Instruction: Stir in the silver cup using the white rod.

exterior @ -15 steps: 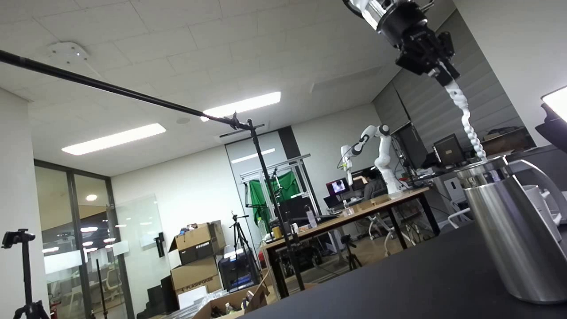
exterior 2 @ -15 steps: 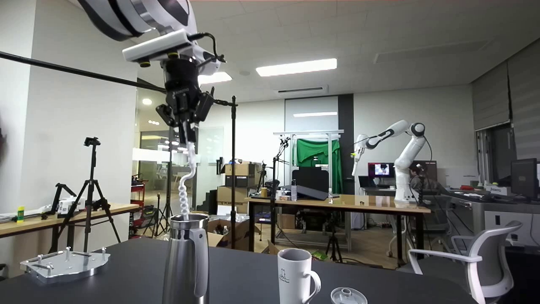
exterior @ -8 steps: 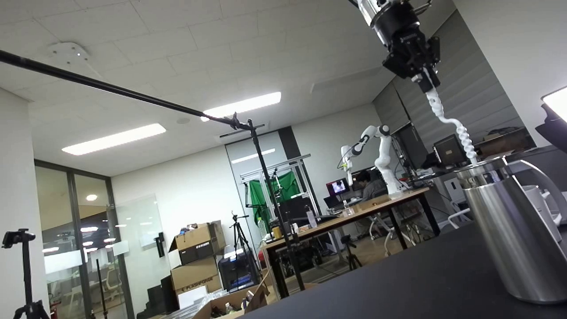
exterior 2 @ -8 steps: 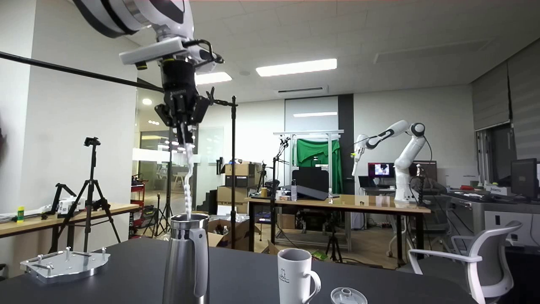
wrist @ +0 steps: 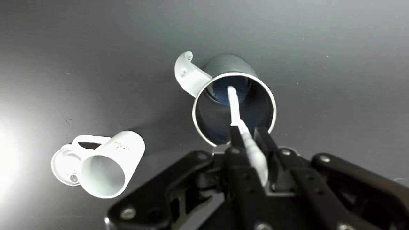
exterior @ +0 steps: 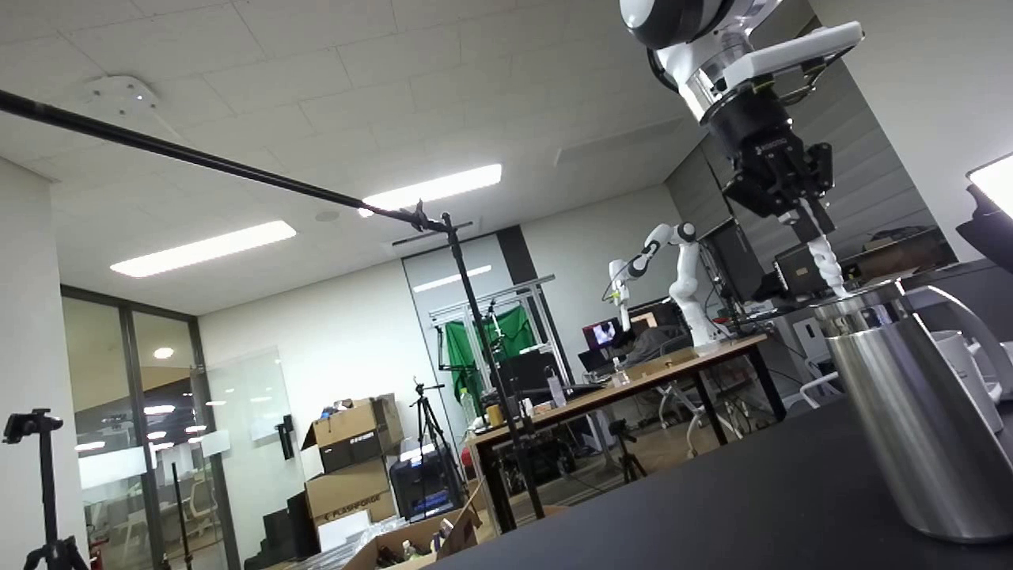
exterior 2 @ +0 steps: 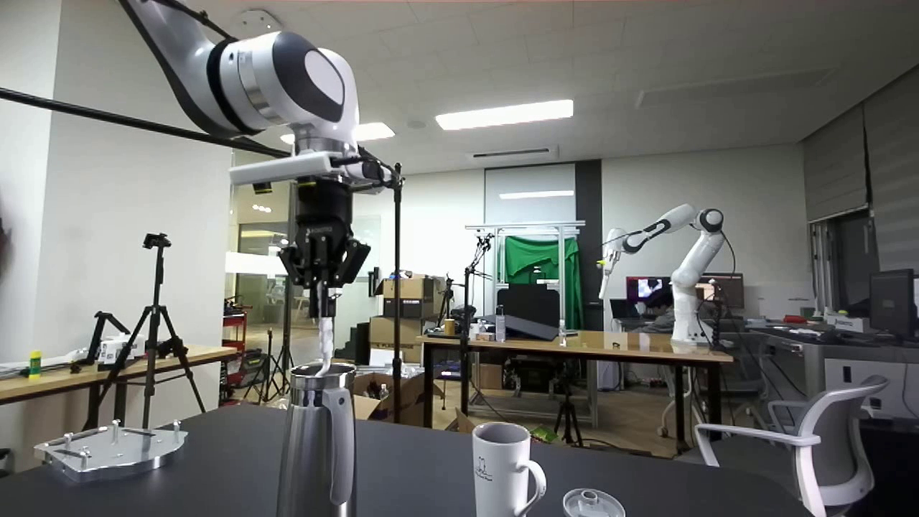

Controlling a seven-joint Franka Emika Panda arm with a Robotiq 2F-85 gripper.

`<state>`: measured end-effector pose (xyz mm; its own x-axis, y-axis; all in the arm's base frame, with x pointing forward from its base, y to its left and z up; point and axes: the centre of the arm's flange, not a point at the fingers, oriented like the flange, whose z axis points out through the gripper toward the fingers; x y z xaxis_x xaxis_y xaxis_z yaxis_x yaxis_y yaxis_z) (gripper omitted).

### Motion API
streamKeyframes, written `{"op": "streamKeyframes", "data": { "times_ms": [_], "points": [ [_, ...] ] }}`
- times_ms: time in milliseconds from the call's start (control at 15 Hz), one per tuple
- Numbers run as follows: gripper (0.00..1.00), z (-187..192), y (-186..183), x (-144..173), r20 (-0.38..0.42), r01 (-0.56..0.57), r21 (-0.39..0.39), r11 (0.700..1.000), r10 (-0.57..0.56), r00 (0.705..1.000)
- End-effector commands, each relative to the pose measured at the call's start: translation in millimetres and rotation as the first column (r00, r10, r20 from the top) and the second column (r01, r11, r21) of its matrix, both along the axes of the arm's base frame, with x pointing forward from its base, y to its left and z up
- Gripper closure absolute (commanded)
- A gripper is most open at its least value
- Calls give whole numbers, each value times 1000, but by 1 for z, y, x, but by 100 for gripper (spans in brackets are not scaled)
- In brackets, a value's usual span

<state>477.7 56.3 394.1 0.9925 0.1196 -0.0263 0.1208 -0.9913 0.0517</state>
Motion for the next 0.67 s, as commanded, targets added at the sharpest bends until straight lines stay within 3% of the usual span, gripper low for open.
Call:
{"op": "streamKeyframes", "data": {
  "times_ms": [0,200,400,600],
  "points": [
    [96,50,1,3,-45,-22,-84,996,18,999],
    [96,94,2,-6,-9,-60,-109,992,59,998],
    [96,110,7,-16,128,-50,-44,998,55,990],
    [96,84,10,-10,199,-3,92,996,-16,980]
  ]
}}
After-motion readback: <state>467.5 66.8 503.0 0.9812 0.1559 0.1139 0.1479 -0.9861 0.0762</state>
